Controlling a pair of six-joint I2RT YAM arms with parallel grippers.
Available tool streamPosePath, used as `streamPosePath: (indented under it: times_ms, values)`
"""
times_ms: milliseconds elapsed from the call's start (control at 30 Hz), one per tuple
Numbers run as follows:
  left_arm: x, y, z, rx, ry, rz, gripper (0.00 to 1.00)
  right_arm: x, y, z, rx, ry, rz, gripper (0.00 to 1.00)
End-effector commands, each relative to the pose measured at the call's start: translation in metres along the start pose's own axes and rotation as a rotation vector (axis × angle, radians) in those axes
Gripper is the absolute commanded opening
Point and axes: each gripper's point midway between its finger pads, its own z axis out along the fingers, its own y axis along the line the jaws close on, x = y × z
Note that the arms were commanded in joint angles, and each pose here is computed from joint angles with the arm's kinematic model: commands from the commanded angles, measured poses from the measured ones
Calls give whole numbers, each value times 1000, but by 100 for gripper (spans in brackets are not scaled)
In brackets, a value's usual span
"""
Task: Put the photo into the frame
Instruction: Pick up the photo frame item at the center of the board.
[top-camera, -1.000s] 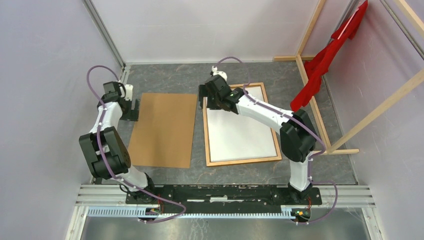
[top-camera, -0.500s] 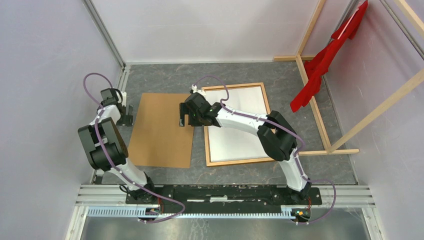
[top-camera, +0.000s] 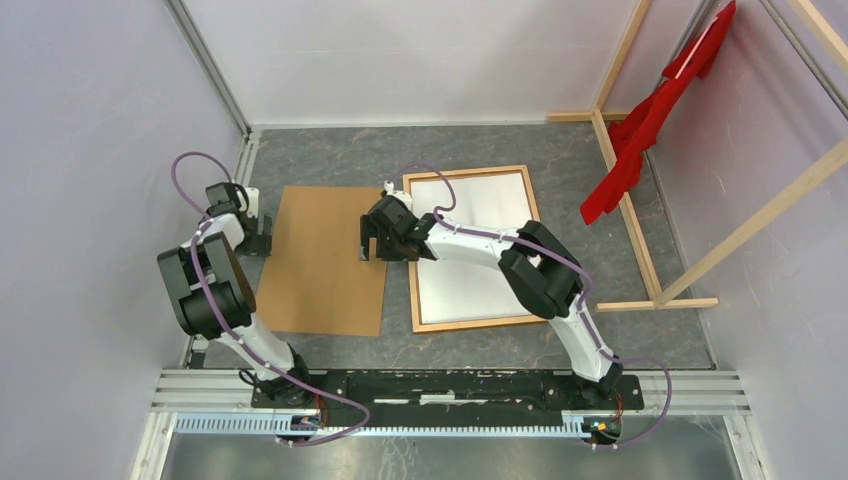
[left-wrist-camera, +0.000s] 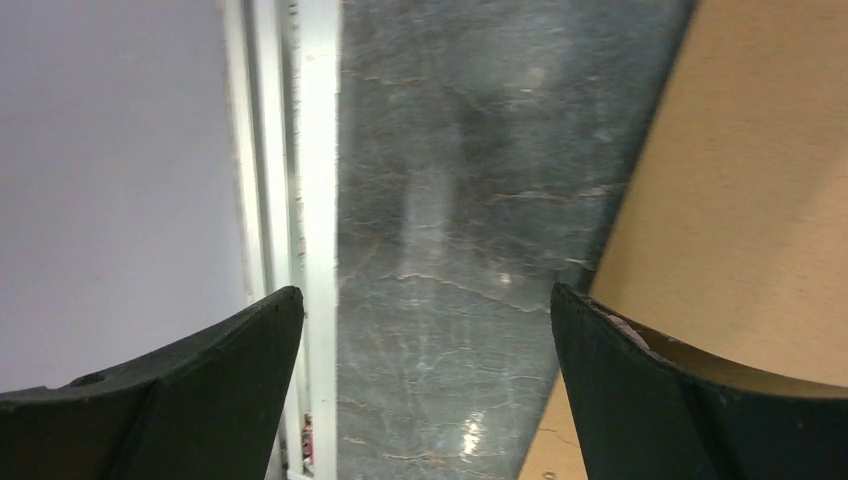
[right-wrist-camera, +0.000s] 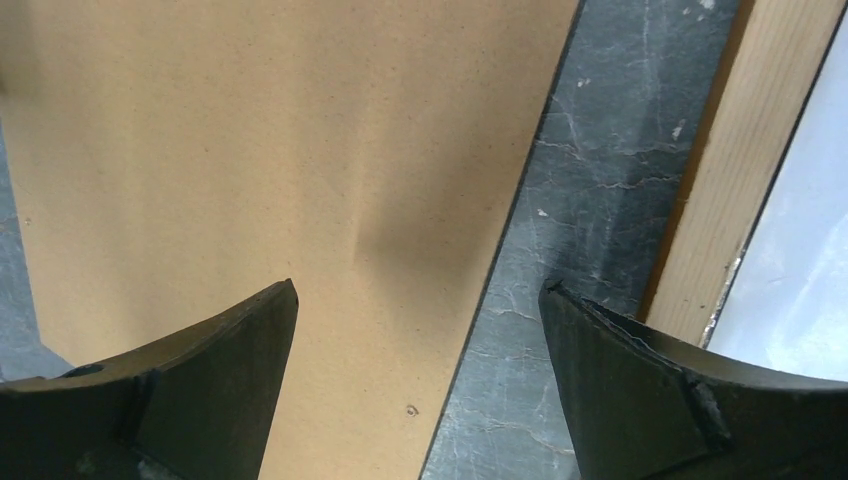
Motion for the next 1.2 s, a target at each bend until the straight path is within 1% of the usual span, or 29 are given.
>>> streamPosePath:
  times_ms: [0, 100, 200, 333, 400, 467, 533, 633, 733, 800, 967, 1067, 1167]
  values:
    - [22, -42, 0, 166, 45, 33, 100, 8, 0, 11, 8, -1, 16, 98]
    - [26, -52, -4, 202, 52, 47, 100, 16, -4, 17, 13, 16, 23, 98]
    - [29, -57, -5, 210, 58, 61, 100, 20, 2, 22, -21, 29, 39, 98]
    - [34, -68, -4, 246, 64, 82, 100, 19, 24, 23, -118, 43, 67, 98]
    - [38, -73, -2, 252, 76, 96, 100, 10, 38, 17, -177, 30, 81, 98]
    - [39, -76, -1, 255, 82, 110, 100, -2, 57, 2, -262, 14, 101, 98]
    - [40, -80, -2, 260, 83, 126, 99, -19, 79, -22, -371, -33, 118, 98]
    - [39, -86, -6, 271, 81, 163, 99, -53, 111, -71, -553, -142, 96, 97]
    - [40, -93, -9, 284, 78, 188, 99, -76, 137, -115, -704, -216, 72, 96]
    - [40, -96, -9, 295, 80, 191, 99, -81, 155, -139, -812, -224, 62, 96]
    - [40, -98, -9, 306, 86, 194, 99, -82, 179, -184, -1070, -219, 126, 93]
    - [39, -97, -10, 309, 82, 197, 99, -82, 182, -199, -1143, -221, 159, 92]
    - [36, -98, -13, 318, 73, 196, 99, -82, 185, -202, -1159, -209, 164, 92]
